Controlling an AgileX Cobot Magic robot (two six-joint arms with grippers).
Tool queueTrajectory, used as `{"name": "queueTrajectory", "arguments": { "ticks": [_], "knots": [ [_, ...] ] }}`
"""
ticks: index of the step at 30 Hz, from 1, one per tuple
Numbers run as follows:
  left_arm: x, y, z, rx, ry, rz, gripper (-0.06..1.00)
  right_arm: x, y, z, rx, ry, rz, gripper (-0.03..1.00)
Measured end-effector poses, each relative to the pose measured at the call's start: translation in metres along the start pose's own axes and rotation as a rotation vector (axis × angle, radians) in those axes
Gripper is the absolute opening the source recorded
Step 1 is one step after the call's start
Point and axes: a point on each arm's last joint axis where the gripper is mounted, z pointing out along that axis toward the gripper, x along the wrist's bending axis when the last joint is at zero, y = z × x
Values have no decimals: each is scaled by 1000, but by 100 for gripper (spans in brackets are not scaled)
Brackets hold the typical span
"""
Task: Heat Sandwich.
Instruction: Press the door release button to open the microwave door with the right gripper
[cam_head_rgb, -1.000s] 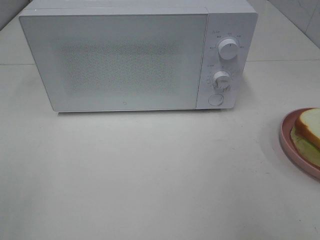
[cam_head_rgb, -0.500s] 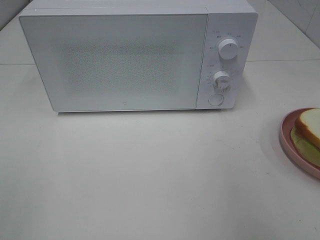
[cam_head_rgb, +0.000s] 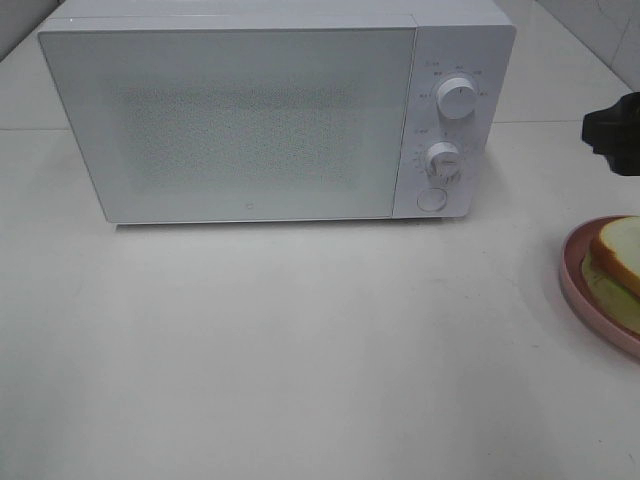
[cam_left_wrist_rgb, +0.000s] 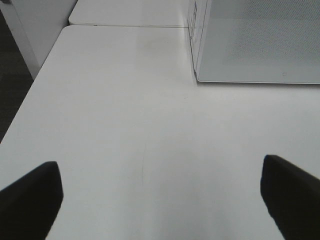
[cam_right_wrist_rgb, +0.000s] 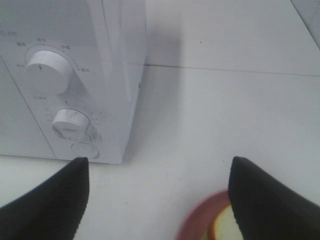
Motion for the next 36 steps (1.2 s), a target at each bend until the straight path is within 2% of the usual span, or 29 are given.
{"name": "queueTrajectory", "arguments": {
  "ticks": [6, 10, 22, 36],
  "knots": [
    [0, 0, 0, 0, 0, 0, 99, 20, -16, 20, -75, 83, -22, 75],
    [0, 0, 0, 0, 0, 0, 99, 27, -25, 26, -85, 98, -3, 75],
    [0, 0, 0, 0, 0, 0, 99, 59, -66, 36, -179, 12, 32, 75],
    [0, 0, 0, 0, 0, 0, 99, 92, -91, 41, -193, -25, 17, 75]
  ]
}}
